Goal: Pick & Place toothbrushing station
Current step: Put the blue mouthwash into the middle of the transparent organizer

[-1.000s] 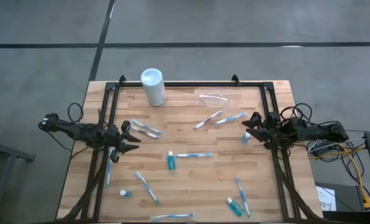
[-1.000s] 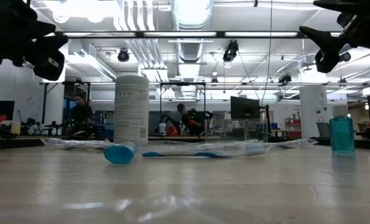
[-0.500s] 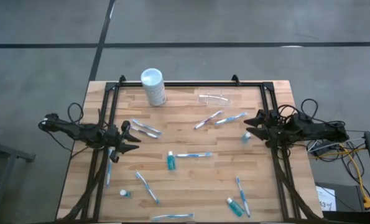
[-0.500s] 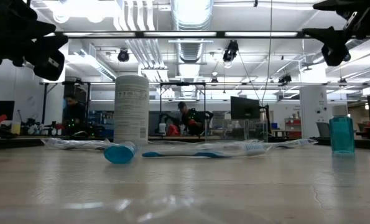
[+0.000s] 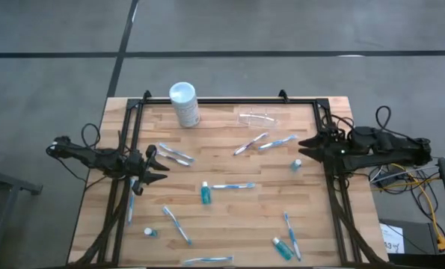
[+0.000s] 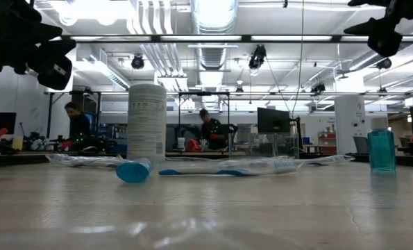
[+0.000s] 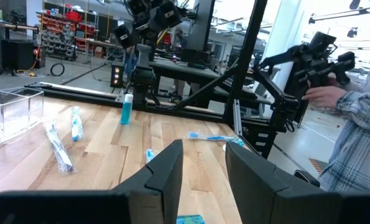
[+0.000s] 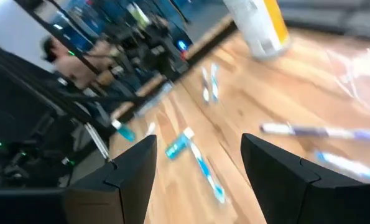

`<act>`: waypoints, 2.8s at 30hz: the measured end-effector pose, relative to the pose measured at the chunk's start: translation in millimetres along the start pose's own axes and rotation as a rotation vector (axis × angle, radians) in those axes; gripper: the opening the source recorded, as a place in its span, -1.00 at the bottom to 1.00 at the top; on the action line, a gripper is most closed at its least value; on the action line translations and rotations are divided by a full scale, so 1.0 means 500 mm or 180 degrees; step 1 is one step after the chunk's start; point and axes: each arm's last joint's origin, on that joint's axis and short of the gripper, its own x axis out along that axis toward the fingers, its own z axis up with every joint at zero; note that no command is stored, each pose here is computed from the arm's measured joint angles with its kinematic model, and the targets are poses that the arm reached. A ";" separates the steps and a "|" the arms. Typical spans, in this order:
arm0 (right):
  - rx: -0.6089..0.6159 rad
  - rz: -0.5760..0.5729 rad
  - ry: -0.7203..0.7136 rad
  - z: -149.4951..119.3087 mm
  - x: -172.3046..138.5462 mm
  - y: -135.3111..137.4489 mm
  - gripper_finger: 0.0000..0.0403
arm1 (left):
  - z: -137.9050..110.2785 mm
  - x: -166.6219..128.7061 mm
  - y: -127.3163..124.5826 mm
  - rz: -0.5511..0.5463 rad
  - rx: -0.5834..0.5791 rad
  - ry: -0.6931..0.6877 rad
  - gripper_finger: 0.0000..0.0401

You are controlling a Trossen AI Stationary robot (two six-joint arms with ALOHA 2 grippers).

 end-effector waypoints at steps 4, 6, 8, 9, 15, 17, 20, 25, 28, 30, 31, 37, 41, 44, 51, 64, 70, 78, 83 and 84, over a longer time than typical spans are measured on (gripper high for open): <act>0.0308 -0.0399 0.0350 0.020 0.000 0.018 0.13 | 0.000 0.000 0.000 0.0001 0.0001 0.0000 -0.37; 0.0450 -0.0640 0.0541 0.026 0.003 0.025 0.13 | 0.000 0.000 0.000 0.0001 0.0000 -0.0001 -0.37; 0.0493 -0.0859 0.0712 0.031 0.009 0.030 0.13 | 0.000 0.000 0.000 0.0000 0.0001 -0.0001 -0.37; 0.0504 -0.0955 0.0785 0.032 0.013 0.033 0.13 | 0.000 0.000 0.000 0.0001 0.0001 -0.0001 -0.37; 0.0575 -0.1643 0.1263 0.029 0.037 0.036 0.13 | 0.000 0.000 0.000 0.0000 0.0001 0.0000 -0.37; 0.0601 -0.1903 0.1419 0.024 0.046 0.033 0.13 | 0.000 0.000 0.000 0.0000 0.0001 0.0000 -0.37; 0.0567 -0.2124 0.1570 0.017 0.067 0.032 0.13 | 0.000 0.000 0.000 0.0001 0.0000 -0.0001 -0.37; 0.0484 -0.2381 0.1767 -0.001 0.106 0.025 0.13 | 0.000 0.000 0.000 0.0001 0.0001 -0.0001 -0.37; 0.0441 -0.2525 0.1879 -0.011 0.127 0.021 0.13 | 0.000 0.000 0.000 0.0000 0.0001 0.0001 -0.37; 0.0418 -0.2595 0.1933 -0.015 0.139 0.020 0.13 | 0.000 0.000 0.000 0.0000 0.0000 -0.0001 -0.37; 0.0406 -0.2628 0.1958 -0.017 0.144 0.019 0.13 | 0.000 0.000 0.000 0.0000 0.0001 0.0000 -0.37; 0.0335 -0.2831 0.2117 -0.032 0.176 0.014 0.13 | 0.000 0.000 0.000 0.0000 0.0001 0.0000 -0.37; 0.0281 -0.2958 0.2223 -0.041 0.195 0.009 0.13 | 0.000 0.000 0.000 0.0000 0.0001 0.0000 -0.37; 0.0204 -0.3038 0.2325 -0.050 0.208 0.004 0.13 | 0.000 0.000 0.000 0.0000 0.0001 -0.0001 -0.37; 0.0039 -0.3189 0.2556 -0.072 0.222 -0.015 0.13 | 0.000 0.000 0.000 0.0000 0.0001 0.0000 -0.37; -0.0030 -0.2971 0.2459 -0.063 0.214 -0.025 0.13 | 0.000 0.000 0.000 0.0001 0.0002 0.0006 -0.37; -0.0033 -0.2995 0.2491 -0.068 0.214 -0.033 0.13 | -0.001 0.000 0.000 0.0002 0.0003 0.0011 -0.37; 0.0006 -0.2921 0.2540 -0.077 0.217 -0.038 0.13 | -0.001 0.000 0.000 0.0003 0.0004 0.0015 -0.37; 0.0009 -0.2898 0.2543 -0.078 0.219 -0.039 0.12 | -0.001 0.000 0.000 0.0004 0.0004 0.0016 -0.37; 0.0010 -0.2893 0.2540 -0.078 0.219 -0.039 0.11 | -0.001 0.000 0.000 0.0003 0.0003 0.0016 -0.37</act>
